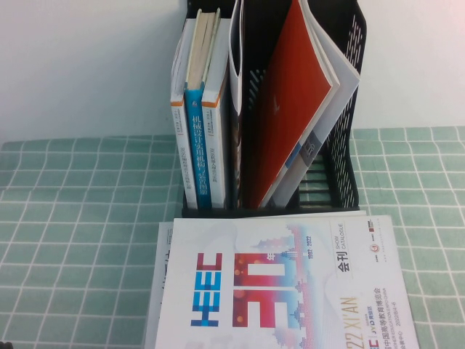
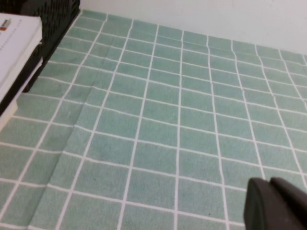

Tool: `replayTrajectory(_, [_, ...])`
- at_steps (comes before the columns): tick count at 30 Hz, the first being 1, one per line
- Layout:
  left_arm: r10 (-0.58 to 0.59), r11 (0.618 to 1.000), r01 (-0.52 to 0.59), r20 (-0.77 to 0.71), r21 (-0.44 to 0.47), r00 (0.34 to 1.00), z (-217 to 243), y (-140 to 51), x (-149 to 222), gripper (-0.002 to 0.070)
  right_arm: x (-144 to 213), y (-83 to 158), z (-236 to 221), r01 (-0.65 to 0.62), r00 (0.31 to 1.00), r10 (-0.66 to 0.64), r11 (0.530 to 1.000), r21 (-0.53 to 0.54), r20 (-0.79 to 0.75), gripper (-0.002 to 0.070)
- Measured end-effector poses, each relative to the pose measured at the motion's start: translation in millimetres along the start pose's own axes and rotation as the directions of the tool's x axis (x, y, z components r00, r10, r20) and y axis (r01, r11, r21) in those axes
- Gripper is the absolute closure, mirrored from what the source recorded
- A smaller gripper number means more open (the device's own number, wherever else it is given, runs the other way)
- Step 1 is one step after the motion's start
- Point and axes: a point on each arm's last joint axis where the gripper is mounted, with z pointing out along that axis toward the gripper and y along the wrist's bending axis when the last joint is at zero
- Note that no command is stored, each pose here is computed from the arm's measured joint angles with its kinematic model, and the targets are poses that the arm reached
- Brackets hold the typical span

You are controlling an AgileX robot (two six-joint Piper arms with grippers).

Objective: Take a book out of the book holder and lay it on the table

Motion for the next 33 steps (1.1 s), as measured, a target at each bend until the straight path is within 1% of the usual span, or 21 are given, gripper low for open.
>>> replayTrajectory(12, [0.0, 1.0, 0.0, 0.0, 0.0, 1.0, 0.0, 0.0, 0.0, 0.0677, 0.0, 0.0, 0.0, -0.002, 1.0, 0.002, 1.0, 0.0, 0.0, 0.0678])
replayTrajectory(19, [0.0, 1.0, 0.0, 0.0, 0.0, 1.0, 0.0, 0.0, 0.0, 0.0677, 0.0, 0.0, 0.0, -0.065, 0.998, 0.065, 0.998, 0.0, 0.0, 0.0678])
replayTrajectory(33, [0.0, 1.0, 0.0, 0.0, 0.0, 1.0, 0.0, 0.0, 0.0, 0.0677, 0.0, 0.0, 0.0, -0.07, 0.998, 0.07, 0.998, 0.001, 0.0, 0.0678])
